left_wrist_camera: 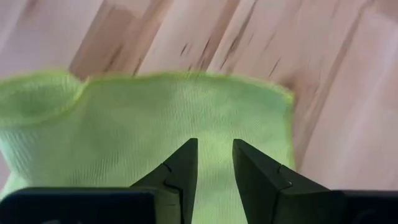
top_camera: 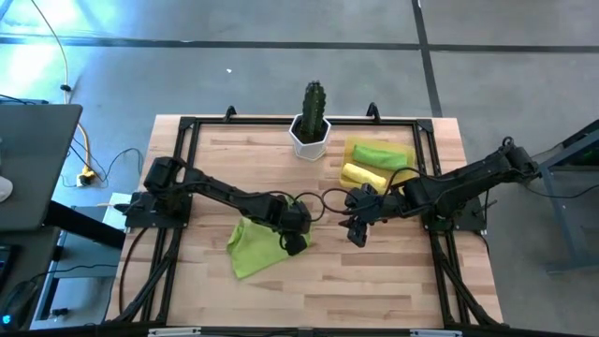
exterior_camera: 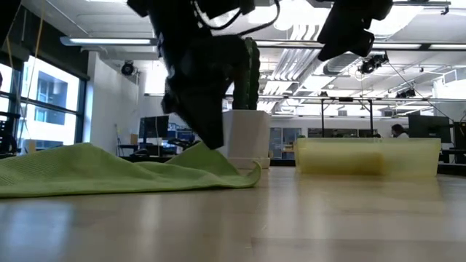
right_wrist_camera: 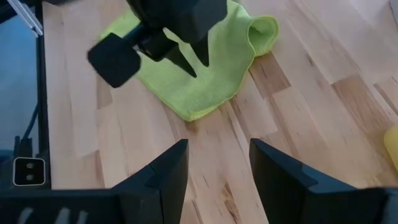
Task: Roll microfiber towels into tight, uniform cylinder then place into a basket
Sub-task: Roll the light green towel
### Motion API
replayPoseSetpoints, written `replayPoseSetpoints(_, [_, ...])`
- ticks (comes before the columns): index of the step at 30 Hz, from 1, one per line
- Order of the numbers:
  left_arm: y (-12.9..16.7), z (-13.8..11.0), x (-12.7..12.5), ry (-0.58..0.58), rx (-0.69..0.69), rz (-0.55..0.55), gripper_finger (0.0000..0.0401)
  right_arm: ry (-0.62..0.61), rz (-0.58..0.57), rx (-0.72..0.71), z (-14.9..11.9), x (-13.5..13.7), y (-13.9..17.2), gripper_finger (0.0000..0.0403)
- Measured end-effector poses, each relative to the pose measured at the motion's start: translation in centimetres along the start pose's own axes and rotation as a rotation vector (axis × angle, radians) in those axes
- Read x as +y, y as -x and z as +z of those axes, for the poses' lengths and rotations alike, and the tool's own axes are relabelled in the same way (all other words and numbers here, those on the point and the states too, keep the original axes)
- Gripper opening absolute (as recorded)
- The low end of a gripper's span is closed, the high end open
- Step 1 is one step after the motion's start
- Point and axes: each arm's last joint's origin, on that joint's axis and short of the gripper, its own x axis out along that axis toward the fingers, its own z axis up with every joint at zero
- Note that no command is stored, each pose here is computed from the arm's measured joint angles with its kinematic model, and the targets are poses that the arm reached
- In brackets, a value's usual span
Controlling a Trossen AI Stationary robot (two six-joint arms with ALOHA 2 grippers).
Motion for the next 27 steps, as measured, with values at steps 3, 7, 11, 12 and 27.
replayPoseSetpoints(3, [0.7,0.5,-0.3,-0.009,-0.011,-0.001,0.0092,0.0,0.0,-0.001,0.0,0.0,0.0,0.0161])
replayPoseSetpoints(7, [1.3,0.5,-0.7,-0.022,-0.006,0.019,0.0092,0.002,-0.002,0.002,0.0,0.0,0.0,0.0161])
replayPoseSetpoints(11, [1.4,0.0,-1.0,-0.028,0.013,0.03,0.0092,0.005,-0.004,0.006,0.0,0.0,0.0,0.0161])
replayPoseSetpoints(12, [1.4,0.0,-1.1,-0.022,0.014,0.029,0.0092,0.006,-0.005,0.006,-0.1,0.0,0.0,0.0161])
replayPoseSetpoints(27, [2.0,-3.0,-2.6,-0.024,0.158,0.064,0.0092,0.008,-0.015,-0.024,0.1,0.0,0.0,0.0161])
